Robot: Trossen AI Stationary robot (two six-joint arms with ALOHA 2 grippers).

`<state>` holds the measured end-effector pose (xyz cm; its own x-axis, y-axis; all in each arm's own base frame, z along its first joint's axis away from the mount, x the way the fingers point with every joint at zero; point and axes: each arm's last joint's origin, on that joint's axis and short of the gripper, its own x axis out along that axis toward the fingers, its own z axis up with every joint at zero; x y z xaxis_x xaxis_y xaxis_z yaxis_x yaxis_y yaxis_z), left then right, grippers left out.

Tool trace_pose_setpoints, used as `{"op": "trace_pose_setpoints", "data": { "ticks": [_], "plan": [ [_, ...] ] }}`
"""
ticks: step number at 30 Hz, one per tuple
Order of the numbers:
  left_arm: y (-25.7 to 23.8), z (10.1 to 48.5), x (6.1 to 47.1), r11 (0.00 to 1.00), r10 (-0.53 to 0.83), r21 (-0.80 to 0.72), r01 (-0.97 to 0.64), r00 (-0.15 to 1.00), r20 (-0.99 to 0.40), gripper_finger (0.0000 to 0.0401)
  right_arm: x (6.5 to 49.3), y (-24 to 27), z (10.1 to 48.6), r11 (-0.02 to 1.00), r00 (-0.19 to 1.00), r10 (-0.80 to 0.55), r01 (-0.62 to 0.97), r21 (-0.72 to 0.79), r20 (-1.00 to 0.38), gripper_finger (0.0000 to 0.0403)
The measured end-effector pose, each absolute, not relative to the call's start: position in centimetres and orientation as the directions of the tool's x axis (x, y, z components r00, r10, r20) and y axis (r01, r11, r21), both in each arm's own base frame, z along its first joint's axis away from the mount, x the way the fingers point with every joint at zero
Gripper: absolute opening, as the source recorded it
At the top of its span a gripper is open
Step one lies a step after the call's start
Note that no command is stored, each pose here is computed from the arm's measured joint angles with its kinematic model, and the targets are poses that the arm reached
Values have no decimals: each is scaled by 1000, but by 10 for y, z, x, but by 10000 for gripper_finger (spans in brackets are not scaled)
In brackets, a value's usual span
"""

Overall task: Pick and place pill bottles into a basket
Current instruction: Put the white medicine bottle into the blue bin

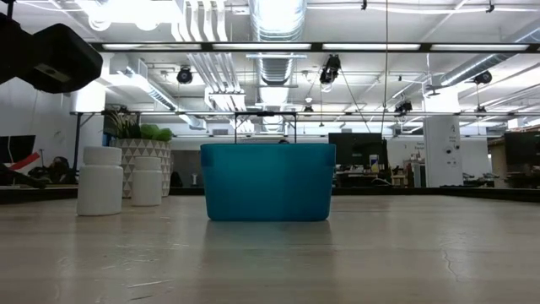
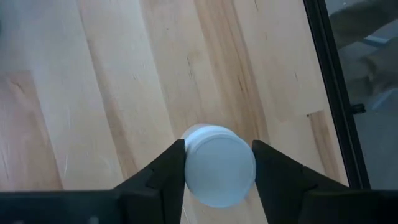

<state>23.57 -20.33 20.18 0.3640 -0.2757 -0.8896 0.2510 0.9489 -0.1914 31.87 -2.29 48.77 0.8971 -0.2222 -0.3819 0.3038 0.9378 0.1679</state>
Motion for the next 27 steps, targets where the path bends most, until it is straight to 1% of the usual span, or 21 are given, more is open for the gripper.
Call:
{"op": "trace_pose_setpoints", "data": {
  "ticks": [11, 15, 22, 27],
  "plan": [
    [-185, 221, 223, 960, -233, -165, 224, 325, -916, 142, 319, -23, 489, 929, 901, -223, 312, 199, -372, 210],
    [-171, 238, 220, 963, -244, -181, 198, 362, -900, 142, 319, -23, 490, 929, 905, -224, 311, 202, -363, 210],
    [-140, 264, 221, 968, -247, -240, 74, 455, -856, 142, 321, -22, 497, 929, 928, -224, 295, 221, -297, 210],
    [-122, 277, 225, 977, -209, -202, 66, 459, -864, 142, 316, -22, 506, 917, 946, -228, 288, 277, -229, 210]
  ]
}}
